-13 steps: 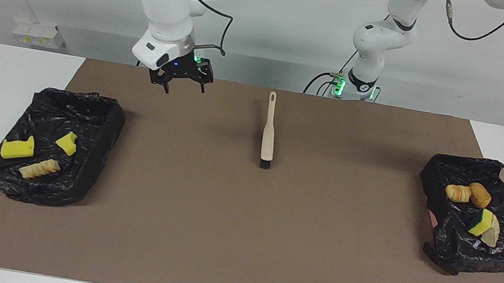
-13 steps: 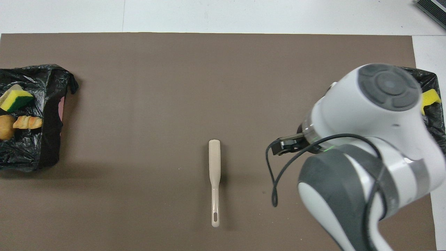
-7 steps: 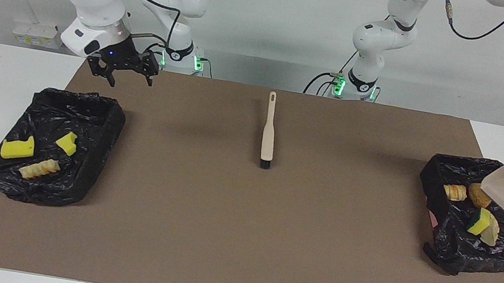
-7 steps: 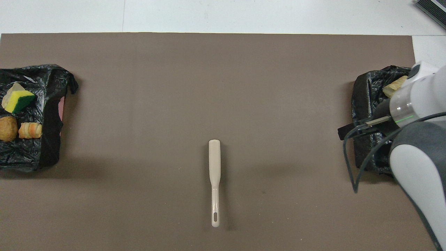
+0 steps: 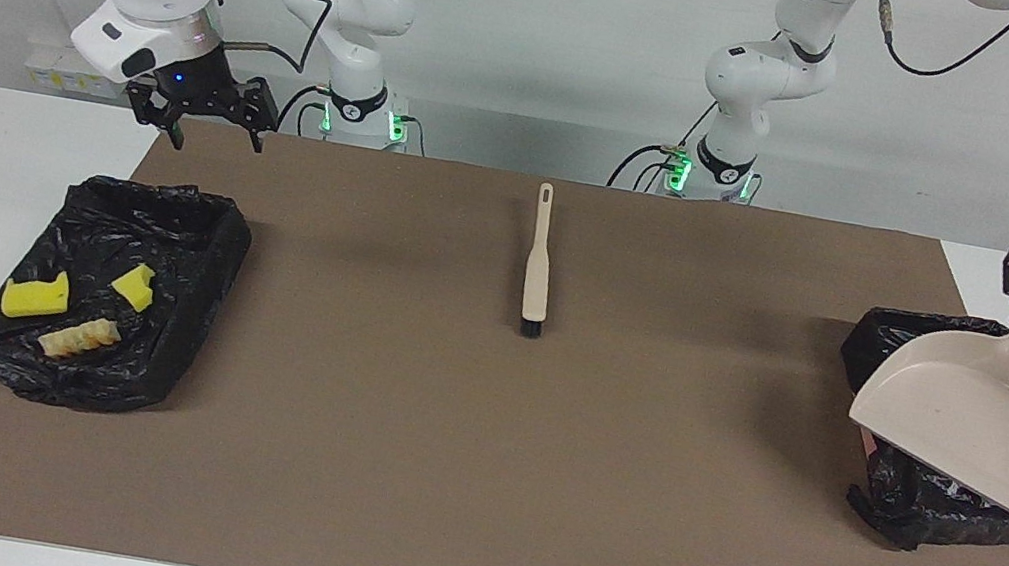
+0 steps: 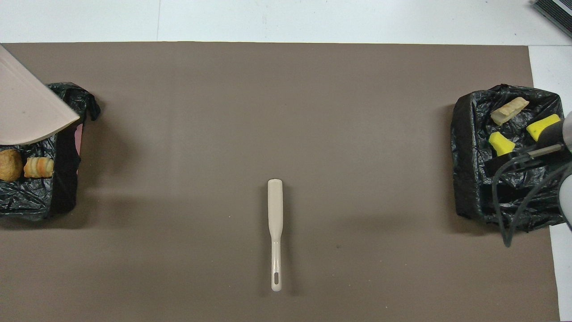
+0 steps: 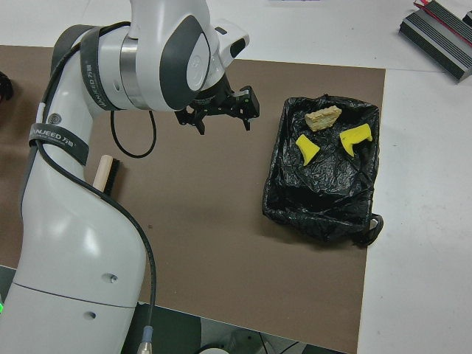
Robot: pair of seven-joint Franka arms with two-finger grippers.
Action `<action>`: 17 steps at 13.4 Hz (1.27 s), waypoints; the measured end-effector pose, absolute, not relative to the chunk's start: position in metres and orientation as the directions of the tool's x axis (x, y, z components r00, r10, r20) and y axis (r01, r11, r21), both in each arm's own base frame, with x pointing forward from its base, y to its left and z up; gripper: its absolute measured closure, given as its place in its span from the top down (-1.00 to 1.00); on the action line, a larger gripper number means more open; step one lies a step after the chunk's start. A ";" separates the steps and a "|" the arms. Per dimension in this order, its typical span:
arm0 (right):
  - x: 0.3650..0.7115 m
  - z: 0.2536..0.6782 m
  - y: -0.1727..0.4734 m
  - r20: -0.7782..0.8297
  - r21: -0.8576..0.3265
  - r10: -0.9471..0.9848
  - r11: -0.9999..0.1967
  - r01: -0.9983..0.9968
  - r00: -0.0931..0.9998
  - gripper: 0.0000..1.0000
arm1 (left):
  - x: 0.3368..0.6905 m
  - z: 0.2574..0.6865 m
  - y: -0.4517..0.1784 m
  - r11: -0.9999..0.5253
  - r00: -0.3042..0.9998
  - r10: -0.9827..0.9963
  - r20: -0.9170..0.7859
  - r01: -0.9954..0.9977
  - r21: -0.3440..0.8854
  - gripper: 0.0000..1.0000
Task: Sweep and dump trash in bin
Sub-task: 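Return the dustpan to the table center with the left gripper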
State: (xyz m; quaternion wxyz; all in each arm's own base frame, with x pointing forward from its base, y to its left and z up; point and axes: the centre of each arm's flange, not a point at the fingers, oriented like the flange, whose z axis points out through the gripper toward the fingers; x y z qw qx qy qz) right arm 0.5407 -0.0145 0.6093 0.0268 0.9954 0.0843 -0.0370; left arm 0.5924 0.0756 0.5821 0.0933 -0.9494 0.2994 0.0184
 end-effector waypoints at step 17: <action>0.543 0.623 -0.022 -0.044 0.054 0.061 -0.997 0.064 0.997 1.00 | 0.541 0.402 -0.374 -0.975 0.983 -0.127 0.135 -0.149 0.166 -0.37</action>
